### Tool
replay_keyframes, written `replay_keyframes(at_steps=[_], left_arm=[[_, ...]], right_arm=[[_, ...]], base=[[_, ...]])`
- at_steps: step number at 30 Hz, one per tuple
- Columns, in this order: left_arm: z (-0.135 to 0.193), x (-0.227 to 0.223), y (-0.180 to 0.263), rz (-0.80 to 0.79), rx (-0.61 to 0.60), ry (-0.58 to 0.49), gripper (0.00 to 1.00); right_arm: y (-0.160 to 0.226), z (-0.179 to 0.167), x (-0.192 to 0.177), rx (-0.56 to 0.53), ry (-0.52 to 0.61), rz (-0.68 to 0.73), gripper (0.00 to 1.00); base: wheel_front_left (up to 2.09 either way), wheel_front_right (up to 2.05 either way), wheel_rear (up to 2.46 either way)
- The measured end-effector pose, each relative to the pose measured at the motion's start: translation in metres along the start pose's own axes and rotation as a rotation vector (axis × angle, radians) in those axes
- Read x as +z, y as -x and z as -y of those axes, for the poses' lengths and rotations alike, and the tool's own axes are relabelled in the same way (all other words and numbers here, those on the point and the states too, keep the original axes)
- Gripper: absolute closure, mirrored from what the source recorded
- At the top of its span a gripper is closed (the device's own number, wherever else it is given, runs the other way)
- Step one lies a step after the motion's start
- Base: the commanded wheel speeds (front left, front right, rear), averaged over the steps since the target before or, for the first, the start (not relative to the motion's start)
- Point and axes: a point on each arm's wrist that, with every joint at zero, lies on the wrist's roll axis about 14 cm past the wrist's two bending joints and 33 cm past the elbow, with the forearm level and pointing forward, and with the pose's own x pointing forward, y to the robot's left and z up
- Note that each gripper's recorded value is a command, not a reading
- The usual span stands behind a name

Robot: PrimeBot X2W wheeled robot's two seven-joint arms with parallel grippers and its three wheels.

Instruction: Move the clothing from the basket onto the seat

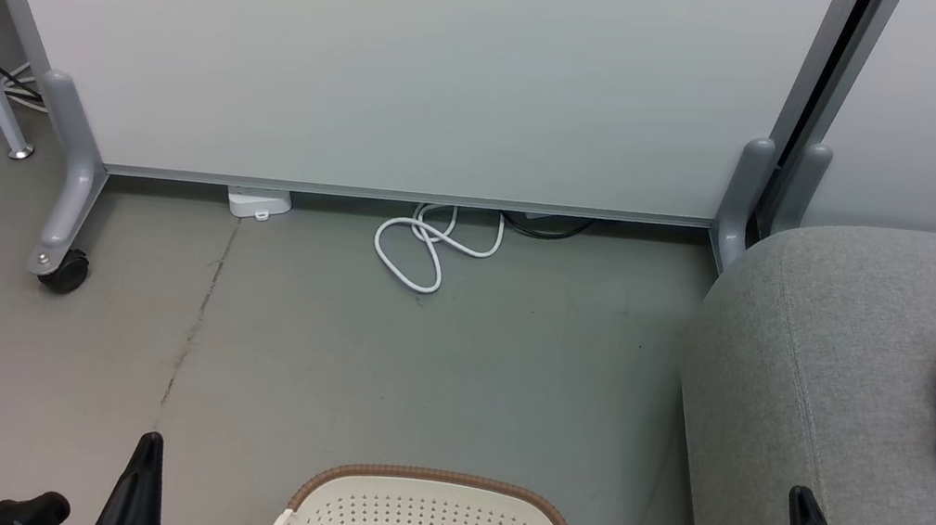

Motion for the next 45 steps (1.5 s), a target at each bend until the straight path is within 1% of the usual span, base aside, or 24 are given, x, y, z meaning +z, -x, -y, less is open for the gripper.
replay_keyframes(at_steps=[13, 23, 45], left_arm=[[-0.007, 0.006, -0.006, -0.001, 0.045, 0.208, 1.00], [-0.006, 0.013, -0.012, 0.007, 0.050, 0.349, 1.00], [-0.003, 0.028, -0.025, 0.024, 0.041, 0.614, 1.00]], right_arm=[[-0.001, 0.005, 0.001, -0.020, -0.248, 0.008, 1.00], [-0.004, 0.006, 0.005, -0.025, -0.416, 0.022, 1.00], [-0.010, 0.011, 0.015, -0.023, -0.723, 0.057, 1.00]], base=[[0.00, 0.00, 0.00], [0.00, 0.00, 0.00], [0.00, 0.00, 0.00]])
